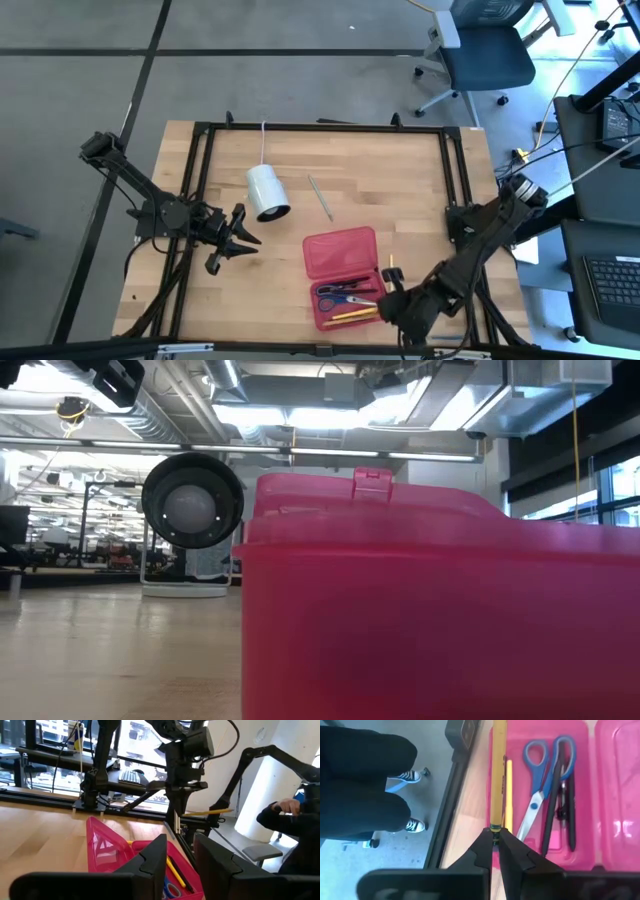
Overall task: Pick & place school supplies into a supply box
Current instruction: Put the yellow pencil into the pink supply box
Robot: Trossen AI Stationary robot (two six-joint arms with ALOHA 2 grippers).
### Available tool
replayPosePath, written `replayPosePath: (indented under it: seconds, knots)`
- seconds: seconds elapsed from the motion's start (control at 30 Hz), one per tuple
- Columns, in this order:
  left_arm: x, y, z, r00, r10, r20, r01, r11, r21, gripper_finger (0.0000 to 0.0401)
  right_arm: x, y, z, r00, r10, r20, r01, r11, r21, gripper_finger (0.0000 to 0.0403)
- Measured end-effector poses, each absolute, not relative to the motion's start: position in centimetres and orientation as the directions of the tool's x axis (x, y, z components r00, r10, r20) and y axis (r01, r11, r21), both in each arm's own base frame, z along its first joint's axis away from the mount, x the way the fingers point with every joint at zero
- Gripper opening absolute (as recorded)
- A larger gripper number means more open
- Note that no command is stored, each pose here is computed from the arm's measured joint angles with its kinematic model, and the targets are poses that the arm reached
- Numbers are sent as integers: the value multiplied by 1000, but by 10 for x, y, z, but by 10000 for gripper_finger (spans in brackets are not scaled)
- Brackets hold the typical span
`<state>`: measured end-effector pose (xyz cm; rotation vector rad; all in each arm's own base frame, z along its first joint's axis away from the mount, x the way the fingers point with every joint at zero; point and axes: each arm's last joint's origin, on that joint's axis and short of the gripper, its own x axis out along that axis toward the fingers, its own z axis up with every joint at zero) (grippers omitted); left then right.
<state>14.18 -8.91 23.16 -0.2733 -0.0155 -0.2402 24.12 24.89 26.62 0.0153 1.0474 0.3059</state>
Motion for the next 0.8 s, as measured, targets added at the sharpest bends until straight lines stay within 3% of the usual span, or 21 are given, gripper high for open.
replayPosePath:
  seconds: [0.4,0.8]
  knots:
    - [142,-89,232,971,-233,47,237,935,-265,93,235,270,242,366,270,-891,-160,961,226,22]
    - [142,-89,232,971,-233,48,237,934,-266,95,247,276,207,297,211,-931,-75,977,198,22]
